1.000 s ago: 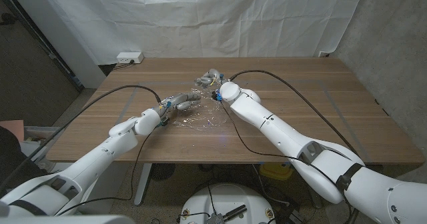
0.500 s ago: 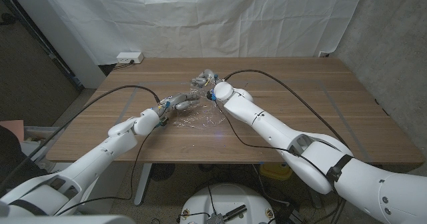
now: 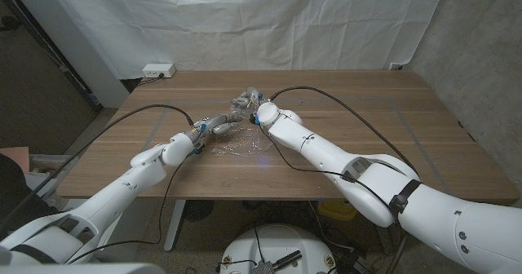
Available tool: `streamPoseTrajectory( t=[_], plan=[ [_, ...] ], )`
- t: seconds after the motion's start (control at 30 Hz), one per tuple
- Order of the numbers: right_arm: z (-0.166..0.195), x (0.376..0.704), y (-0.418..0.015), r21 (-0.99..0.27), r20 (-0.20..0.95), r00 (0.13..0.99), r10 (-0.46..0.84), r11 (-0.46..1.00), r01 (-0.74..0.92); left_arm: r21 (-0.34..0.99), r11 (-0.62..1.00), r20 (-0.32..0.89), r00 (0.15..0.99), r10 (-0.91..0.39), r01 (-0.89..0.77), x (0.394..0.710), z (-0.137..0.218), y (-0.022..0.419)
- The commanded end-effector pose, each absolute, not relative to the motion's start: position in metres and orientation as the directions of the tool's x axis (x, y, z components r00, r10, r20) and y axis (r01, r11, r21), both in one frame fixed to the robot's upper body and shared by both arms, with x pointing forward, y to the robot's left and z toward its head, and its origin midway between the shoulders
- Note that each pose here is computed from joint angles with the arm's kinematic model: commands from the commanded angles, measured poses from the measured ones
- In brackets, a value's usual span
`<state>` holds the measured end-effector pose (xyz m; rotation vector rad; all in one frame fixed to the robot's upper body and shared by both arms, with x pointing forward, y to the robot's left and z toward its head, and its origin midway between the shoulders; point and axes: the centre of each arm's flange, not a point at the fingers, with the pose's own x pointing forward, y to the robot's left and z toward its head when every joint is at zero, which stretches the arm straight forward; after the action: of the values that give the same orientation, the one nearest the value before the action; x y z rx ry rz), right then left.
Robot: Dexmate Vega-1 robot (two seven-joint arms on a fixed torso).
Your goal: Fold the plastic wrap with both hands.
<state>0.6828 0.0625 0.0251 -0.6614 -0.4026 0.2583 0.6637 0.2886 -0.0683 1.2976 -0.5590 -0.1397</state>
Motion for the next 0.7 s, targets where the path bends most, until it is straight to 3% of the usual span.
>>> streamPoseTrajectory(
  t=[0.03, 0.7],
  plan=[
    [0.017, 0.692, 0.067, -0.649, 0.274, 0.901, 0.337, 0.756, -0.086, 0.931, 0.293, 0.324, 0.862, -0.390, -0.218, 0.664, -0.067, 0.291],
    [0.014, 0.694, 0.068, -0.704, 0.321, 0.891, 0.322, 0.710, -0.003, 0.866, 0.361, 0.469, 0.813, -0.344, -0.346, 0.640, -0.044, 0.303]
  ],
)
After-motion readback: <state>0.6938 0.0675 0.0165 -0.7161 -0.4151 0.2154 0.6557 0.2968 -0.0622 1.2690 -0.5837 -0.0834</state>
